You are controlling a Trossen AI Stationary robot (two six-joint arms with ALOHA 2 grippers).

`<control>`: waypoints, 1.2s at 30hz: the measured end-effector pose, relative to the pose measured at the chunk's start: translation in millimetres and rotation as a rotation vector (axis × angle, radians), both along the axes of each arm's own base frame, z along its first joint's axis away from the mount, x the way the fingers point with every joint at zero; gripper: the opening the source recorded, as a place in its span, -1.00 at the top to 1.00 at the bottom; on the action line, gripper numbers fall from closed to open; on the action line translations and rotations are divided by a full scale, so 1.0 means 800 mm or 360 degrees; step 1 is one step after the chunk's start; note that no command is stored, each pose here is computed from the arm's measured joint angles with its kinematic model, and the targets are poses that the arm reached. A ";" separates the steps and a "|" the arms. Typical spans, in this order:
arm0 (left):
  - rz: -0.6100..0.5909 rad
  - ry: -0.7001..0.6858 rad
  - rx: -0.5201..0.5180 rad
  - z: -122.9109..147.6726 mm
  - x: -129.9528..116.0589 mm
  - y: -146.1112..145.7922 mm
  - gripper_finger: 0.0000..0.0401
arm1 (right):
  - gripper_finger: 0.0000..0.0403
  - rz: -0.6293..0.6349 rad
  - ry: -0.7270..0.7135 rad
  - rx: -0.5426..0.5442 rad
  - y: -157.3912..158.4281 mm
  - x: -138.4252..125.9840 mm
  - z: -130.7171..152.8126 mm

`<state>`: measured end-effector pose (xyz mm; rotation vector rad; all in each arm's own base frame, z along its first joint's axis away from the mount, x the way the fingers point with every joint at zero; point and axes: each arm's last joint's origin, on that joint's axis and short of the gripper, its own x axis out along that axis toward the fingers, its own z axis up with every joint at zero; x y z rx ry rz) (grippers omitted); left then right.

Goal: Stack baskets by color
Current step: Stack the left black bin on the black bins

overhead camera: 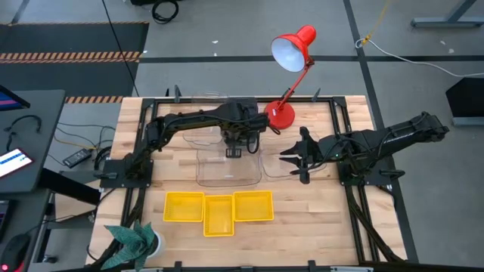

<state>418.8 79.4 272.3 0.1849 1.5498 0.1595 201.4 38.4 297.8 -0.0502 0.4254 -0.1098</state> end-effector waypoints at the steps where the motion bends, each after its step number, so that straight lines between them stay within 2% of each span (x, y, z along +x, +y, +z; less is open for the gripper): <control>1: -0.0003 -0.0011 0.0008 0.000 0.001 -0.001 0.91 | 0.64 0.0002 0.0001 0.0000 0.000 0.000 0.000; 9: -0.0034 -0.0066 0.0115 0.010 0.002 -0.009 0.38 | 0.64 0.0011 0.0032 -0.0010 0.002 -0.002 -0.002; 13: -0.0024 -0.0097 0.0123 0.019 -0.001 -0.016 0.22 | 0.64 -0.0032 0.0057 -0.0025 0.001 -0.003 -0.004; 19: -0.0078 -0.0206 0.0170 0.047 -0.010 -0.040 0.24 | 0.64 -0.0079 0.0136 -0.0018 -0.001 -0.006 -0.010; 25: -0.0140 -0.0262 0.0135 0.054 -0.010 -0.066 0.33 | 0.64 -0.0075 0.0205 0.0002 0.005 -0.010 -0.015; 30: -0.0254 -0.0274 0.0151 0.024 -0.008 -0.098 0.37 | 0.64 -0.0064 0.0218 0.0011 0.015 -0.015 -0.017; 32: -0.0290 -0.0249 0.0189 0.012 -0.018 -0.103 0.39 | 0.64 -0.0061 0.0219 -0.0004 0.020 -0.017 -0.017; 36: -0.0238 -0.0369 0.0289 0.002 -0.044 -0.094 0.43 | 0.64 -0.0062 0.0190 -0.0031 0.027 -0.018 -0.016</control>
